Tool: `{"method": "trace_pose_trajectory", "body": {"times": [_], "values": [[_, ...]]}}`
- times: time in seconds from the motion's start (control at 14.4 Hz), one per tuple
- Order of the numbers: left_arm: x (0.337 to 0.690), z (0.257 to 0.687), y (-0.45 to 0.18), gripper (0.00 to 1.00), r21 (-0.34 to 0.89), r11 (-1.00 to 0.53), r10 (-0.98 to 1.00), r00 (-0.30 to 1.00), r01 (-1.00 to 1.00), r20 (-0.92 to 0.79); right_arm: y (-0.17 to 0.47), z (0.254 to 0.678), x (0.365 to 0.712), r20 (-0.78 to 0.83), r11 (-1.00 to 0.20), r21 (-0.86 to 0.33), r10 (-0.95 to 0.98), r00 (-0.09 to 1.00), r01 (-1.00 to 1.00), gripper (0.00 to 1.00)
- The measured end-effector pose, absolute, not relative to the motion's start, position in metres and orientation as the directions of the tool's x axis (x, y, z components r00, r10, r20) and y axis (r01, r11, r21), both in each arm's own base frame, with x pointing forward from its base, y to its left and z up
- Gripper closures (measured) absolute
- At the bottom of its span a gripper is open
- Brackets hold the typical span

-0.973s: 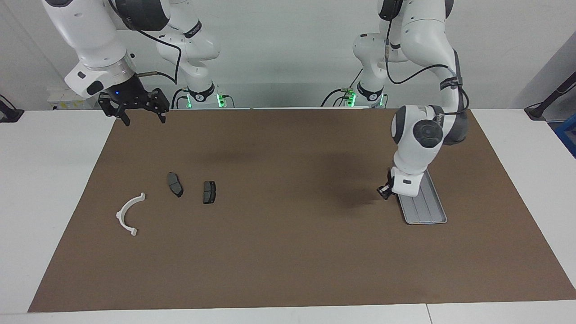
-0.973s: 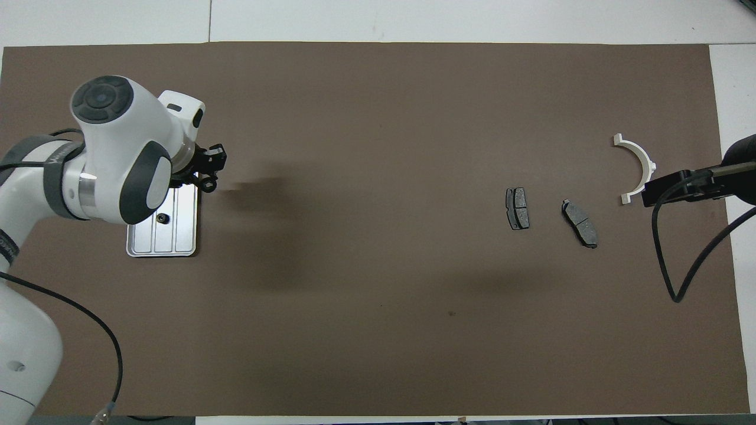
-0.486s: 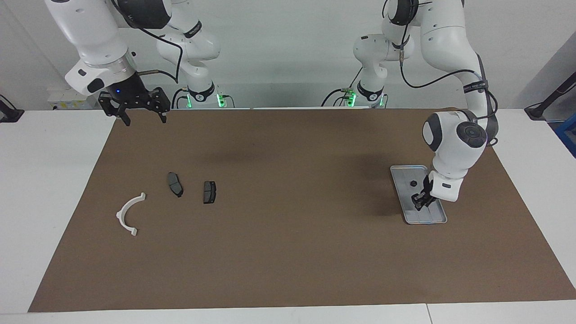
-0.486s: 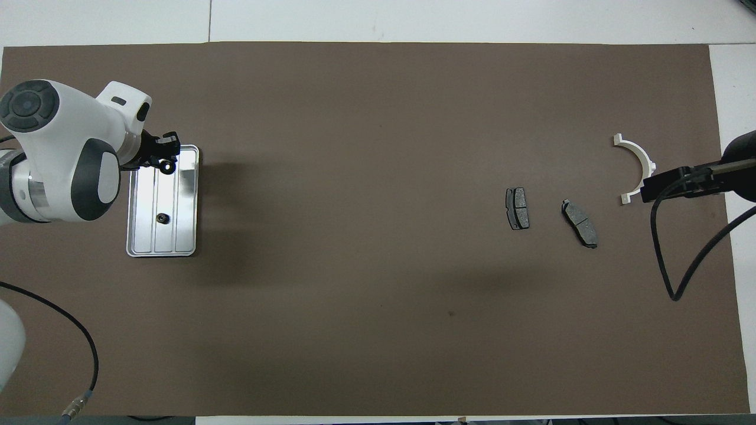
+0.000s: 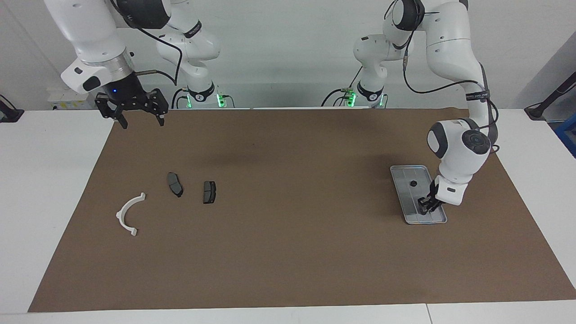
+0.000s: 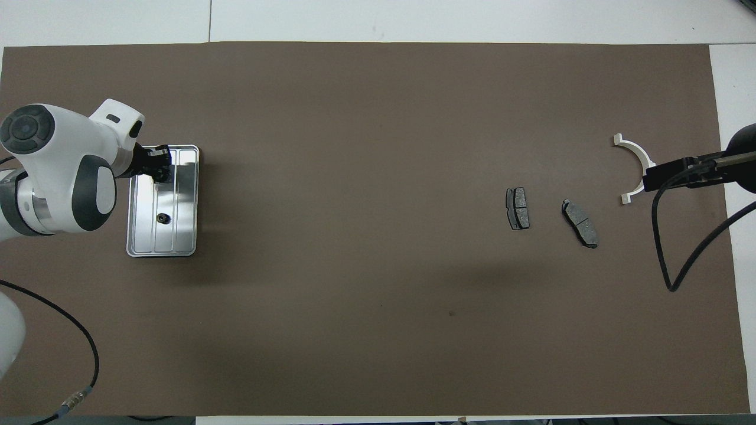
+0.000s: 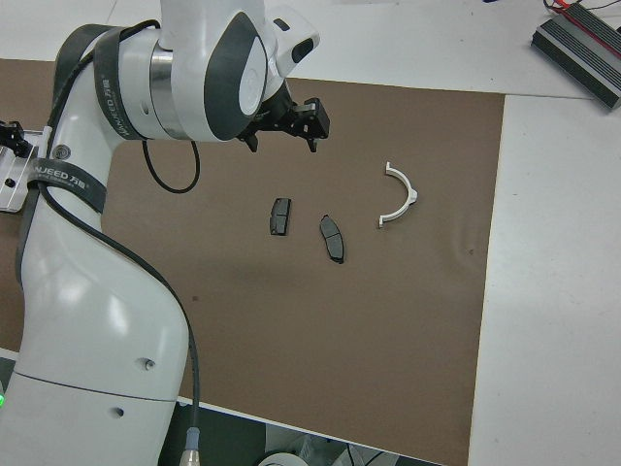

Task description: Pick bearing gear from pile to tray

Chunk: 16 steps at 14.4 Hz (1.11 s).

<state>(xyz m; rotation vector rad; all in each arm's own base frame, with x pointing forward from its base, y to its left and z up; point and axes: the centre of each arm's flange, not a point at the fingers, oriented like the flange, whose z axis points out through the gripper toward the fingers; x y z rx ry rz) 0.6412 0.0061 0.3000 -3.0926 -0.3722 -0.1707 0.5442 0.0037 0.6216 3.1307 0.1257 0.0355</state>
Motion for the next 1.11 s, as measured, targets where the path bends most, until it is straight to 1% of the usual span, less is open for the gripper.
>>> {"method": "trace_pose_trajectory", "body": {"times": [0.49,0.63,0.76,0.83,0.9,1.11], "values": [[0.641,0.300,0.004,0.68,-0.008,-0.973,0.229,0.967,0.232,0.110,0.001,0.622,0.544,0.022,-0.997,0.009,0.074,0.997,0.074,0.00],[0.640,0.298,0.003,0.50,-0.010,-0.973,0.228,0.968,0.230,0.102,0.001,0.622,0.544,0.022,-0.997,0.009,0.075,0.997,0.074,0.00],[0.638,0.299,0.003,0.25,-0.018,-0.973,0.228,0.971,0.230,0.074,0.001,0.622,0.544,0.022,-0.997,0.009,0.075,0.997,0.074,0.00],[0.638,0.308,0.003,0.11,-0.024,-0.973,0.230,0.972,0.231,0.058,0.001,0.622,0.544,0.022,-0.997,0.009,0.075,0.997,0.074,0.00],[0.637,0.325,0.005,0.01,-0.029,-0.972,0.233,0.971,0.235,0.047,0.001,0.622,0.544,0.022,-0.997,0.009,0.075,0.997,0.074,0.00],[0.616,0.405,0.018,0.00,-0.049,-0.964,0.261,0.965,0.261,0.017,0.001,0.622,0.544,0.022,-0.997,0.009,0.075,0.997,0.074,0.00]]}}
